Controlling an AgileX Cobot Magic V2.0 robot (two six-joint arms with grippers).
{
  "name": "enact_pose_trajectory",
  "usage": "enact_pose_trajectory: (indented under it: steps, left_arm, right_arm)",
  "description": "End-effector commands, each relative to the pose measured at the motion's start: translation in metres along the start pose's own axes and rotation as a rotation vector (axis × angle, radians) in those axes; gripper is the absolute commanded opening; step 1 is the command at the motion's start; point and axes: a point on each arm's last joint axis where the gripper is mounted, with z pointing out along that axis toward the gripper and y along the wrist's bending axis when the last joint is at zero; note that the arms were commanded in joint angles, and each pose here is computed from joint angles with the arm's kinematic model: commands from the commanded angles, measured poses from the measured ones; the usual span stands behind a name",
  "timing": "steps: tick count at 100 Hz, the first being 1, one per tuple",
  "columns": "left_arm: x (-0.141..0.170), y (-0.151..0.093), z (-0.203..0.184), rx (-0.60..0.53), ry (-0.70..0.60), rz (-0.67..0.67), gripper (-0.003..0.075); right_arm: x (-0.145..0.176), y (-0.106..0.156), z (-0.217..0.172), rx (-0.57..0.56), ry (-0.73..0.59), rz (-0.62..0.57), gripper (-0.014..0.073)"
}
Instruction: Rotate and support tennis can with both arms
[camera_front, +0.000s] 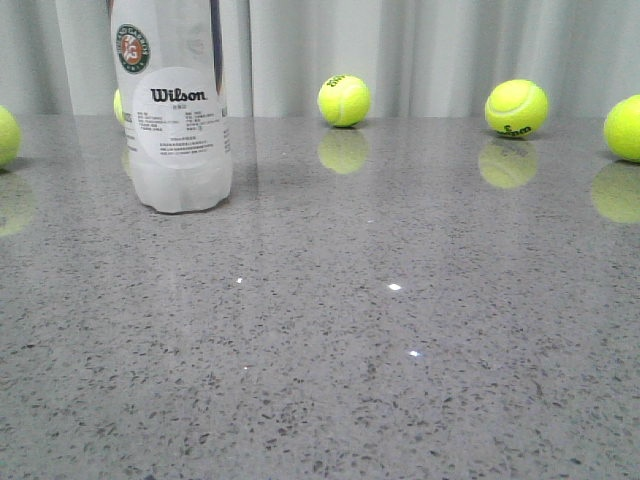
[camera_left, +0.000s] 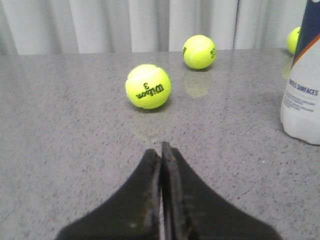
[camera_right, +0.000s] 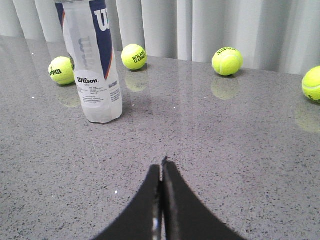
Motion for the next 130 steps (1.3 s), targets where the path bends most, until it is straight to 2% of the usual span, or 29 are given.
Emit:
enact_pose_trajectory:
  steps: [1,19,23,27,42,130]
  left_arm:
    - [0.009,0.002,-0.006,-0.033,-0.106,-0.047,-0.0019]
    - [0.055,0.001,-0.013,-0.049,-0.148,-0.057,-0.0019]
    - [0.06,0.001,-0.012,-0.05,-0.08,-0.059,-0.0019]
    - [0.062,0.001,-0.011,-0.05,-0.059,-0.059,-0.0019]
    - [0.055,0.001,-0.013,-0.047,-0.139,-0.055,-0.0019]
    - [0.056,0.001,-0.012,-0.045,-0.133,-0.055,-0.0018]
  right_arm:
    - [-0.014,-0.001,-0.001,0.022,-0.083,0.003,-0.0061]
    - [-0.014,-0.001,-0.001,0.022,-0.083,0.003,-0.0061]
    - [-0.014,-0.001,-0.001,0.022,-0.084,0.003,-0.0061]
    - [-0.014,-0.001,-0.001,0.022,-0.08,0.003,-0.0061]
    - [-0.014,-0.001,-0.001,0.022,-0.079,0.003,-0.0061]
    - [-0.013,-0.002,0.0,0.031,-0.09,0.0,-0.0061]
